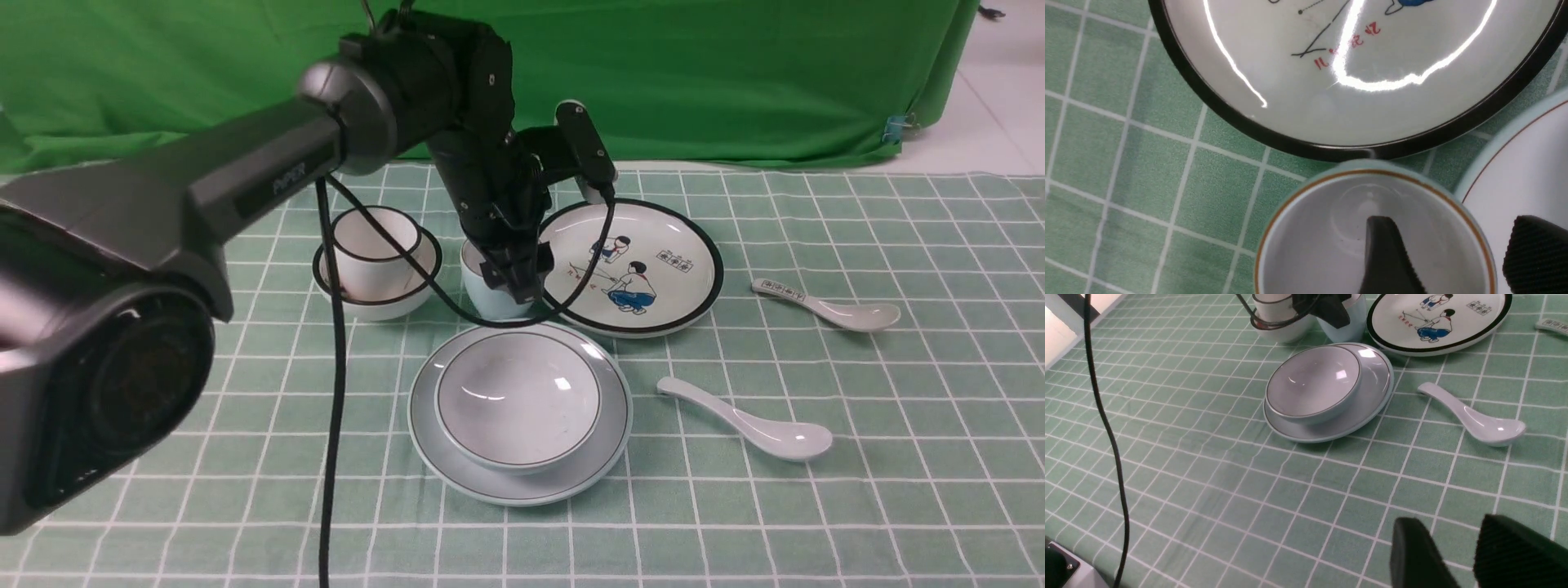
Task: Place the bowls on the plates on the blue tablecloth, put the cups on the bowls, and place the spoons in the cups.
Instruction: 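Grasp the light green cup by its rim with the left gripper, then place the cup upside down onto the bowl on the plate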
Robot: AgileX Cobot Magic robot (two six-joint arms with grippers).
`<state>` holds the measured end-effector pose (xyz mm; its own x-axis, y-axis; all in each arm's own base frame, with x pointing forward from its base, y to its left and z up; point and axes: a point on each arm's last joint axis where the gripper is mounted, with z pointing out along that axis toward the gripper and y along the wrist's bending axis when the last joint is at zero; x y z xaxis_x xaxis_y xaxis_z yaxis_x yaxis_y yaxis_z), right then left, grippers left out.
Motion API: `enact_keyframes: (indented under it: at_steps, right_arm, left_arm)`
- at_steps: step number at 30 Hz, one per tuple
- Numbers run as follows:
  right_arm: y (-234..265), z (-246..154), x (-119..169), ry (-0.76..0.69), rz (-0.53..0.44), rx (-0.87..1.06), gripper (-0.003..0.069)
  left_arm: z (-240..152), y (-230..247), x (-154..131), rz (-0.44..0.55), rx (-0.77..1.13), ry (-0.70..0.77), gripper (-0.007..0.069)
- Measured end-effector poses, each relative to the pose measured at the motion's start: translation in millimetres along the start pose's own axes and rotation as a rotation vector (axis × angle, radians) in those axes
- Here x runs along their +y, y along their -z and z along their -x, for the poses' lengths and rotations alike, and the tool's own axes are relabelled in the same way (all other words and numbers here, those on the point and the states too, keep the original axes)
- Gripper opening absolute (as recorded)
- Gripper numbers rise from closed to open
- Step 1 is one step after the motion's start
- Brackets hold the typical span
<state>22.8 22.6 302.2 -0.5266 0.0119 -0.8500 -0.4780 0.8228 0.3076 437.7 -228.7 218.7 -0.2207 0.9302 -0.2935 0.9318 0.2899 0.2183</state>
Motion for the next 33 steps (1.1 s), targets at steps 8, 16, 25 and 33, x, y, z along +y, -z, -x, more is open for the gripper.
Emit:
enact_keyframes:
  at_steps: [8,16,25,33]
  right_arm:
    - [0,0,0,0.0,-0.001,0.002,0.0263]
    - [0,0,0,0.0,-0.001,0.002,0.0263]
    - [0,0,0,0.025,0.0,0.002,0.0263]
    - [0,0,0,0.034,0.0,0.002,0.0263]
  left_arm:
    - [-4,-12,-2,-0.031,0.034,-0.001,0.0073]
    - [-1,37,-10,-0.036,0.044,0.067,0.0037]
    - [6,108,-86,-0.083,0.056,0.061,0.0037]
    - [-8,74,-110,-0.096,0.095,0.03,0.0037]
